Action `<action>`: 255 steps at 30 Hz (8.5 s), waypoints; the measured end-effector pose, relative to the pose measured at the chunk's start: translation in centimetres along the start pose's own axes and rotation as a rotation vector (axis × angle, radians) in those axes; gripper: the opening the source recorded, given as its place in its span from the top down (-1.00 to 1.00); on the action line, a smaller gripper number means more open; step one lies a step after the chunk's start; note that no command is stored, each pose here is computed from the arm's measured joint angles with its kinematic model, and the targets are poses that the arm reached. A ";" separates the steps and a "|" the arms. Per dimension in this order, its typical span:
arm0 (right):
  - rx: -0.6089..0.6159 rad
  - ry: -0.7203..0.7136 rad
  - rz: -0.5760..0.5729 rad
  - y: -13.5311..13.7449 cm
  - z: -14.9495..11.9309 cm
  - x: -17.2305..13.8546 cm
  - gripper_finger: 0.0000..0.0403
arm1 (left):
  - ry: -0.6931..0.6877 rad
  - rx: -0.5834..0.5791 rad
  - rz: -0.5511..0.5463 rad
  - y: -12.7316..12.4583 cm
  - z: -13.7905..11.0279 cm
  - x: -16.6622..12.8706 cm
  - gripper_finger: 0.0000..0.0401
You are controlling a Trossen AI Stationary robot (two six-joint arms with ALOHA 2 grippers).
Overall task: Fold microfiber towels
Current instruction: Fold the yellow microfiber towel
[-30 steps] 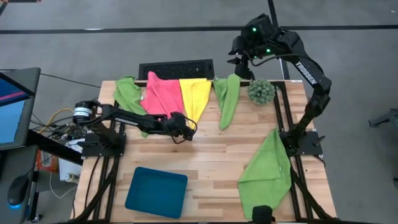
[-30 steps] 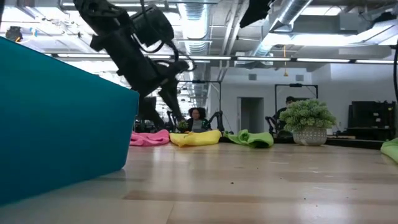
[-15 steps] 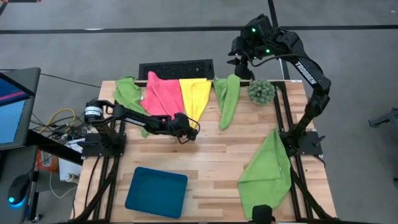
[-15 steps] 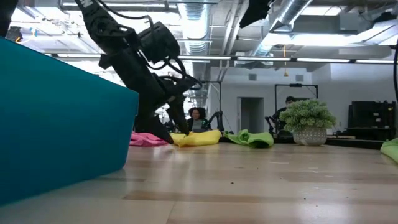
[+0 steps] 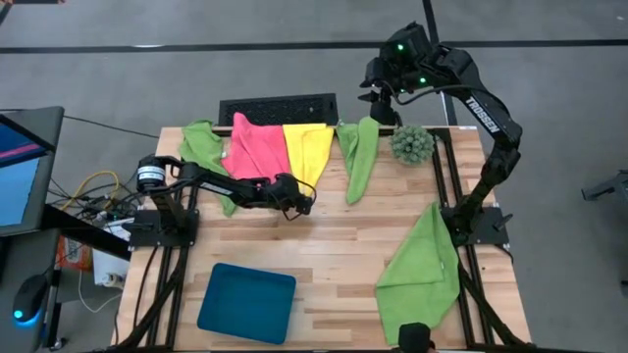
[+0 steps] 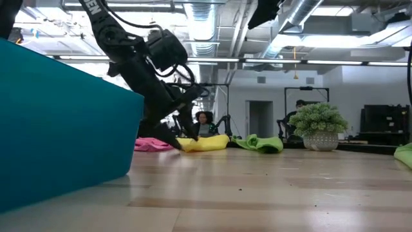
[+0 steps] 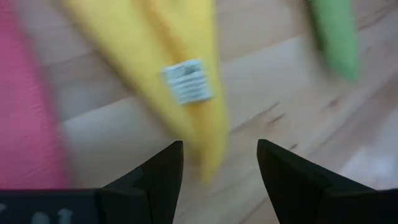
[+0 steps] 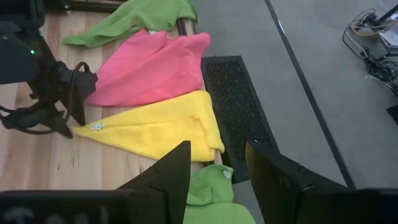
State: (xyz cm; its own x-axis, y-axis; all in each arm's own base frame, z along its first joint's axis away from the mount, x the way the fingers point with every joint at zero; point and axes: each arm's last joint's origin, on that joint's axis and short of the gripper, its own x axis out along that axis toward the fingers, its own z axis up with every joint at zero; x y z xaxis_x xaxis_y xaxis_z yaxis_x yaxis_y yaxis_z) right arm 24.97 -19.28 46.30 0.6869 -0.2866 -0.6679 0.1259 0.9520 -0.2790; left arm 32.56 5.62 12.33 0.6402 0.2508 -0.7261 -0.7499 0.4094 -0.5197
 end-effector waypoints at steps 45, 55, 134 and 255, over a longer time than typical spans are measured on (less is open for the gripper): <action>0.000 0.021 0.015 -0.4 -0.2 1.3 0.11 | 0.143 0.033 -0.083 -0.7 -0.3 -1.5 0.99; 0.011 -0.002 0.162 0.4 -2.1 6.7 0.11 | 0.438 0.283 -0.126 -1.6 -2.4 -8.3 1.00; -0.182 0.092 0.476 17.5 -8.5 33.1 0.67 | 0.731 0.594 -0.266 -3.0 -8.5 -12.2 1.00; -0.206 0.159 0.508 18.7 -6.7 27.2 0.78 | 0.379 0.515 -0.249 -2.0 -2.8 -16.7 1.00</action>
State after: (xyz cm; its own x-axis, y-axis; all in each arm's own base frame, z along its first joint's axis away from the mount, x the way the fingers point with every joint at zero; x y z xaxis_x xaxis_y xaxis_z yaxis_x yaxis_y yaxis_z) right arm 41.20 -9.97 18.34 0.5067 0.1736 -0.8445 -0.3453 0.9384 -0.0143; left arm 22.89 -1.89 24.26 0.6103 -0.1902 -0.7690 -0.3531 0.8037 -0.4790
